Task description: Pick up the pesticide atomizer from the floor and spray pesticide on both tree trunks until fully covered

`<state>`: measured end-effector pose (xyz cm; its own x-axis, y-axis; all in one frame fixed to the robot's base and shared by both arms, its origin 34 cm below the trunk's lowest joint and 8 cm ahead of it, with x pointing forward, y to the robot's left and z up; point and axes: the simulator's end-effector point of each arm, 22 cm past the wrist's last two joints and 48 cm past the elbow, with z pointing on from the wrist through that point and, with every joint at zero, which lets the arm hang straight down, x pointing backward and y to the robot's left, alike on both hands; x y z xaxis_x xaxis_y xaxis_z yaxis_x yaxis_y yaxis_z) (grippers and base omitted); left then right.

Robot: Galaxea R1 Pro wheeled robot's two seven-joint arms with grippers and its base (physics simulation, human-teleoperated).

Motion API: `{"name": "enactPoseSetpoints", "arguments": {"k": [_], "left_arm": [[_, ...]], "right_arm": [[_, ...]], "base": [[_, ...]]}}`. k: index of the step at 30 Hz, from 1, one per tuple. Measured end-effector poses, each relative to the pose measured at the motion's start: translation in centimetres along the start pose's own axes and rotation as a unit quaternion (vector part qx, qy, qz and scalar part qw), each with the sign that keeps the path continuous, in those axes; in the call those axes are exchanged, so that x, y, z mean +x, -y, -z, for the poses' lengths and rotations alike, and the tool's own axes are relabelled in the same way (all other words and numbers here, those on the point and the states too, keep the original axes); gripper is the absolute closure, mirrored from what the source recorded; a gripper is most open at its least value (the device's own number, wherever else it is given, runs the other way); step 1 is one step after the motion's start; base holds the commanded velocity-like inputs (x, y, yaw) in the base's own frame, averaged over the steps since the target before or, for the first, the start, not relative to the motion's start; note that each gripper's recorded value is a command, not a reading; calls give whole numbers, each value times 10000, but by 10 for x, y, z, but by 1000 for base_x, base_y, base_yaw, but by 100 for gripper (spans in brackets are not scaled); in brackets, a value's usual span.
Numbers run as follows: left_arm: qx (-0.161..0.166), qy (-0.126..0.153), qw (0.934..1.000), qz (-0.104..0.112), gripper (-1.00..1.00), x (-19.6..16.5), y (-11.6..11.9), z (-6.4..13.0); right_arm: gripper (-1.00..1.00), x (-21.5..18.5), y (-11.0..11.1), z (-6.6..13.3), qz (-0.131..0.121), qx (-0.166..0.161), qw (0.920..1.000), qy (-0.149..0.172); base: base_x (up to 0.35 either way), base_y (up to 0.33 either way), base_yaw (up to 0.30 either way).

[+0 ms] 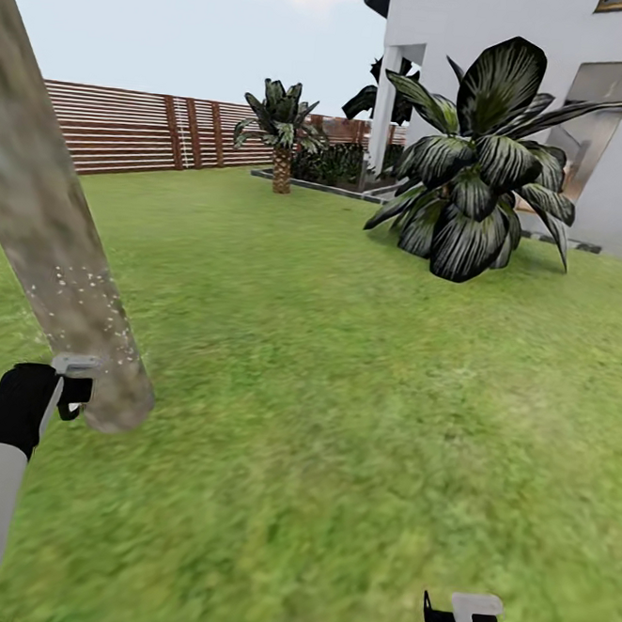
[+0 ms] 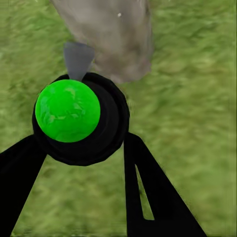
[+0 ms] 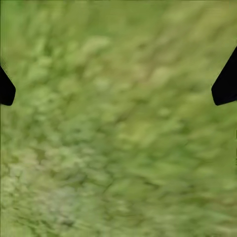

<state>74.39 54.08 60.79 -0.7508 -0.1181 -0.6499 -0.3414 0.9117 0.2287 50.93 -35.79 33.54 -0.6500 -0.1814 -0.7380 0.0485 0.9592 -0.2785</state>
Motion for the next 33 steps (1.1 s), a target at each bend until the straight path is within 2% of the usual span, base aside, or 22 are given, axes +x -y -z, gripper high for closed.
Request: {"name": "enactPoseSetpoints", "arguments": {"k": [3,4,11,14,18,23,31,32,33], "left_arm": [[-355,-131,9992,132,100,20,-23,-4],[-382,-147,9990,184,100,23,-25,-5],[-287,-217,9991,237,100,31,-12,-8],[-186,-437,9987,179,100,56,0,-20],[-127,-515,9985,95,100,76,6,-31],[-108,-607,9981,73,100,85,8,-34],[-148,-784,9968,13,100,112,3,-36],[-164,-821,9965,29,100,118,1,-37],[-201,-872,9959,144,100,130,-7,-39]], "right_arm": [[-100,0,0,0,1,-3,10000,-1],[-100,0,-1,0,0,-4,10000,-1],[-100,0,0,0,-1,-1,10000,-1],[-100,1,0,0,0,-1,10000,-6],[-100,0,0,0,0,-1,10000,-5],[-100,0,0,0,0,-1,10000,-4],[-100,0,-1,0,-2,-5,10000,-3],[-100,0,-1,0,-3,-5,10000,-2],[-100,0,0,0,-1,-4,10000,-4]], "base": [[323,-23,261],[335,-5,142],[241,-149,19],[35,-44,0],[3,-4,0],[43,6,0],[291,92,0],[129,41,0],[53,17,0]]}}
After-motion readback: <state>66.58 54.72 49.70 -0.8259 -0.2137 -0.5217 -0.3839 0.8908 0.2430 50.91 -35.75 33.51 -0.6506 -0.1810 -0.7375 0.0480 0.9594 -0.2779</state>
